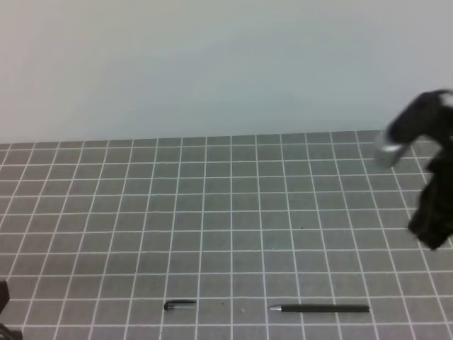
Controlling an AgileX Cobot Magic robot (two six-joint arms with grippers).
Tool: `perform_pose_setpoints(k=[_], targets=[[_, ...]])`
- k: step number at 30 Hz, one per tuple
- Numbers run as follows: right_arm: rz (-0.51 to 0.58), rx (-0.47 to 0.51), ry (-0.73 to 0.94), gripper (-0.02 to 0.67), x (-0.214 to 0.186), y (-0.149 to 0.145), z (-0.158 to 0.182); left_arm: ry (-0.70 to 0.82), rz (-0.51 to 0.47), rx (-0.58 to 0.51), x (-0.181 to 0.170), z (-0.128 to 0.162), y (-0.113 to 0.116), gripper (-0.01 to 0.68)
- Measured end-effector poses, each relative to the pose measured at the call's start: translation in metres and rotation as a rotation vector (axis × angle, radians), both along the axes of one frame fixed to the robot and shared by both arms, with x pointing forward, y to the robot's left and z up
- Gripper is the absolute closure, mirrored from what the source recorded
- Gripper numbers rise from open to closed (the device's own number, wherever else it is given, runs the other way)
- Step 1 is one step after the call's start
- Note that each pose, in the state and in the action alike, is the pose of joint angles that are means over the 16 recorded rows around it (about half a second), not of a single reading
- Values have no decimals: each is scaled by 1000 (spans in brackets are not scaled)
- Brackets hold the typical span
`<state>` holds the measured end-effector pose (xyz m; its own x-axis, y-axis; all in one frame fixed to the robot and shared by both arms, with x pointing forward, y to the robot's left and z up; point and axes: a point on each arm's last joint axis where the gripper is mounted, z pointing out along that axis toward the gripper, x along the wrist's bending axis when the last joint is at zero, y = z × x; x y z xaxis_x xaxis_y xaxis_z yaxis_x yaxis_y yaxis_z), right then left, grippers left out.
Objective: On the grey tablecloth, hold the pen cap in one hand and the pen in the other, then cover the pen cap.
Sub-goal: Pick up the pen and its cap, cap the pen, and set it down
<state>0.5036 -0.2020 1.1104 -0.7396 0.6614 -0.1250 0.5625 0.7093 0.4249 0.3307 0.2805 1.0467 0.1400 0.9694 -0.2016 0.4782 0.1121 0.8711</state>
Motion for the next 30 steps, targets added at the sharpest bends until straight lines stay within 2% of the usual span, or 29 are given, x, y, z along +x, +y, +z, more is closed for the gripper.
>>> perform_pose_setpoints(k=[7, 17, 22, 30], targets=[[206, -56, 146, 651, 36, 39, -50, 7, -7, -8, 0, -1, -1, 673], [465, -81, 214, 634, 53, 70, -101, 9, -10, -16, 0, -1, -1, 673], [541, -119, 215, 539, 54, 79, -116, 8, -10, -16, 0, -1, -1, 673], [586, -199, 253, 365, 56, 84, -136, 3, -8, -16, 0, 0, -1, 673]])
